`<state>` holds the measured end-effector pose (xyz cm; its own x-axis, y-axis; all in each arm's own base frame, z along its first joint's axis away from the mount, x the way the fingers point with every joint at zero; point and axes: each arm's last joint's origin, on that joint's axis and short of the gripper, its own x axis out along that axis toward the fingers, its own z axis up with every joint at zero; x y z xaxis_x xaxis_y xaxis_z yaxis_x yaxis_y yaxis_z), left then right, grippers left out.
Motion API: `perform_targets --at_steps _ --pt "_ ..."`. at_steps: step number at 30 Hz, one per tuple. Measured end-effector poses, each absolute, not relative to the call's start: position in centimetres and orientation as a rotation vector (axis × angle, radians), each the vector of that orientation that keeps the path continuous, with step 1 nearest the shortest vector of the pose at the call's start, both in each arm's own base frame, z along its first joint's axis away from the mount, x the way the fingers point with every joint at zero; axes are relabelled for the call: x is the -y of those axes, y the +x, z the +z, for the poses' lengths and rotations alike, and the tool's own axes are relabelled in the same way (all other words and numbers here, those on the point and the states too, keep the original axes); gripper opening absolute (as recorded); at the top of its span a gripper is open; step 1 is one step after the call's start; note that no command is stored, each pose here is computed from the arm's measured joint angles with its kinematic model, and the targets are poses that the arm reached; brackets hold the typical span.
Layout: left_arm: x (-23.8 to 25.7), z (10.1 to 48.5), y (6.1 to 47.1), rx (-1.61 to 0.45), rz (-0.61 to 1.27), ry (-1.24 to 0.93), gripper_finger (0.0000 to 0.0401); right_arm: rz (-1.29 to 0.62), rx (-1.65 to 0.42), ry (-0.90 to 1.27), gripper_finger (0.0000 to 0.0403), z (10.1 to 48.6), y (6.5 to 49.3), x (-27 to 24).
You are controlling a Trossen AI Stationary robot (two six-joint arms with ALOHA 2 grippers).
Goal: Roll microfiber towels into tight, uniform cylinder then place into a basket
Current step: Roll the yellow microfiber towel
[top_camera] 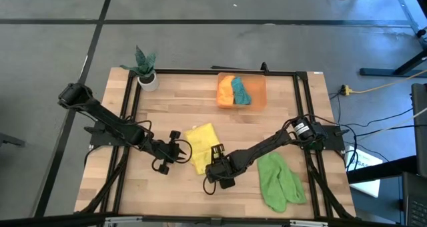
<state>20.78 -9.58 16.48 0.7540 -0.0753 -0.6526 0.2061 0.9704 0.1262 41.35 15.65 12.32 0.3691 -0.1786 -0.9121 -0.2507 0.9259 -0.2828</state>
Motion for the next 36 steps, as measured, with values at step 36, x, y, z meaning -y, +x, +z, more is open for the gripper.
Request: perform_targets --at_steps 36 --pt "13.5 15.5 20.9 -0.556 -0.237 0.371 0.0069 0.131 -1.210 -0.196 0.0006 15.1 44.1 -12.6"
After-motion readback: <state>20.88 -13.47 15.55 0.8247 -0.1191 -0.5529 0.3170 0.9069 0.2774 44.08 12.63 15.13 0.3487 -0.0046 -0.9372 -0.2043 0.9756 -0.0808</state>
